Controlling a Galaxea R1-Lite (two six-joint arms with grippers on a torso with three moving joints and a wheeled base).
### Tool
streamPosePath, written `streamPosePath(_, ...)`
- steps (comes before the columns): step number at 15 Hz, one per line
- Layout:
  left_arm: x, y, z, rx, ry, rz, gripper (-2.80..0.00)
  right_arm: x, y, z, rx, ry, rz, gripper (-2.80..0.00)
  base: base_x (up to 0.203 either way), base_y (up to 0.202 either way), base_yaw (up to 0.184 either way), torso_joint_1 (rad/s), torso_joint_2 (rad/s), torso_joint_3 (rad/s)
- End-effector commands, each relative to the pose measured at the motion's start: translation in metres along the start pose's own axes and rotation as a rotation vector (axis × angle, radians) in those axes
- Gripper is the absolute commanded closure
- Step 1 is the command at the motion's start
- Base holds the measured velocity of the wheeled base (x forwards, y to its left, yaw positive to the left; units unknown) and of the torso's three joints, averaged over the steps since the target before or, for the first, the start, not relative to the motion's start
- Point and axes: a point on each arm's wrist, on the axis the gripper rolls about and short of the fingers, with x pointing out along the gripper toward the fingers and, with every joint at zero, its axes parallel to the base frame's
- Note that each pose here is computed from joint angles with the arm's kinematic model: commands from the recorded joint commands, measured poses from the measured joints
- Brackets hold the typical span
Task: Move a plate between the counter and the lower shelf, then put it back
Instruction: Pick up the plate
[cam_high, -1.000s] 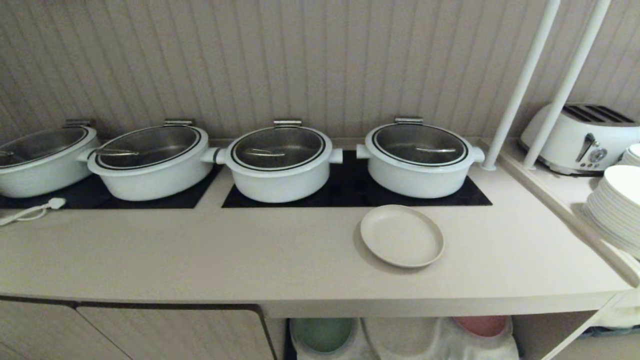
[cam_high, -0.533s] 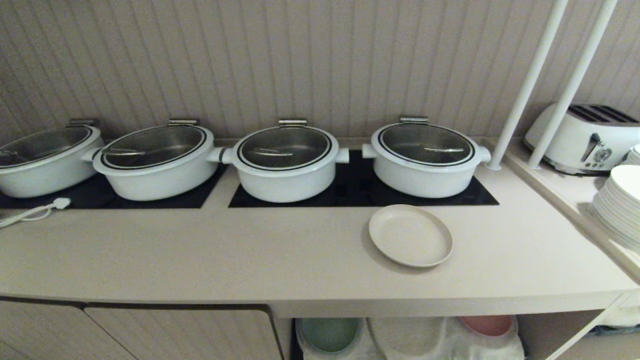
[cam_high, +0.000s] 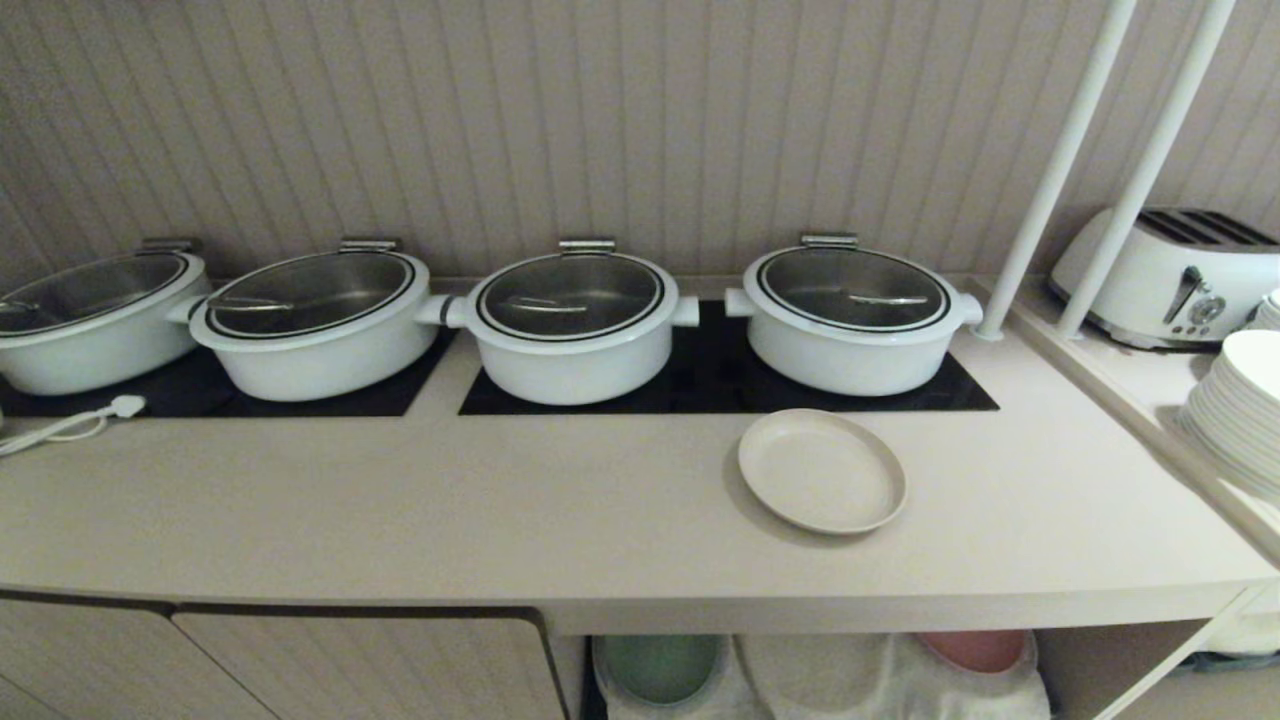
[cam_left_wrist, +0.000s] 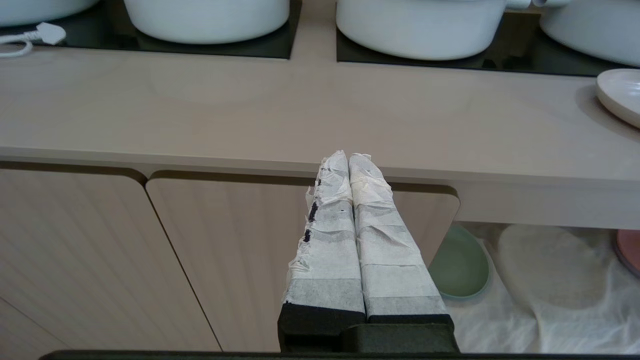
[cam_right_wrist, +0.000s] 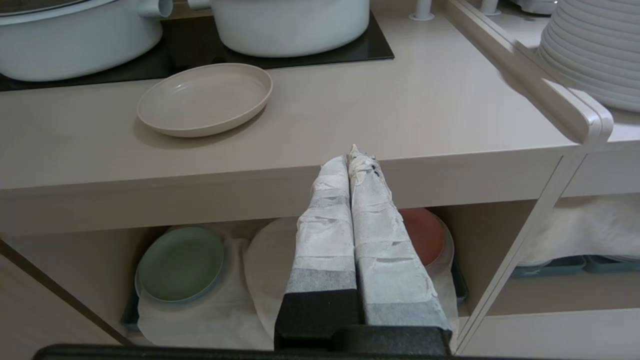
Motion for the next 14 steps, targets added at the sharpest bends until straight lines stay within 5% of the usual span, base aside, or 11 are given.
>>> streamPosePath(1, 0.000, 0.000, 0.000, -0.001, -0.001, 0.001, 0.00, 0.000, 0.000, 0.000, 0.001, 0.000, 0.000, 0.00, 0.000, 0.000, 0.000, 0.000, 0.00, 0.000)
streamPosePath(8, 0.000, 0.000, 0.000, -0.001, -0.001, 0.001, 0.00, 0.000, 0.000, 0.001, -0.005, -0.004, -0.001, 0.00, 0.000, 0.000, 0.000, 0.000, 0.00, 0.000)
streamPosePath(10, 0.000, 0.000, 0.000, -0.001, -0.001, 0.001, 0.00, 0.000, 0.000, 0.002, -0.065, -0.011, 0.002, 0.00, 0.000, 0.000, 0.000, 0.000, 0.00, 0.000)
streamPosePath(14, 0.000, 0.000, 0.000, -0.001, -0.001, 0.001, 0.00, -0.010, 0.001, 0.031, -0.073, -0.060, 0.000, 0.00, 0.000, 0.000, 0.000, 0.000, 0.00, 0.000)
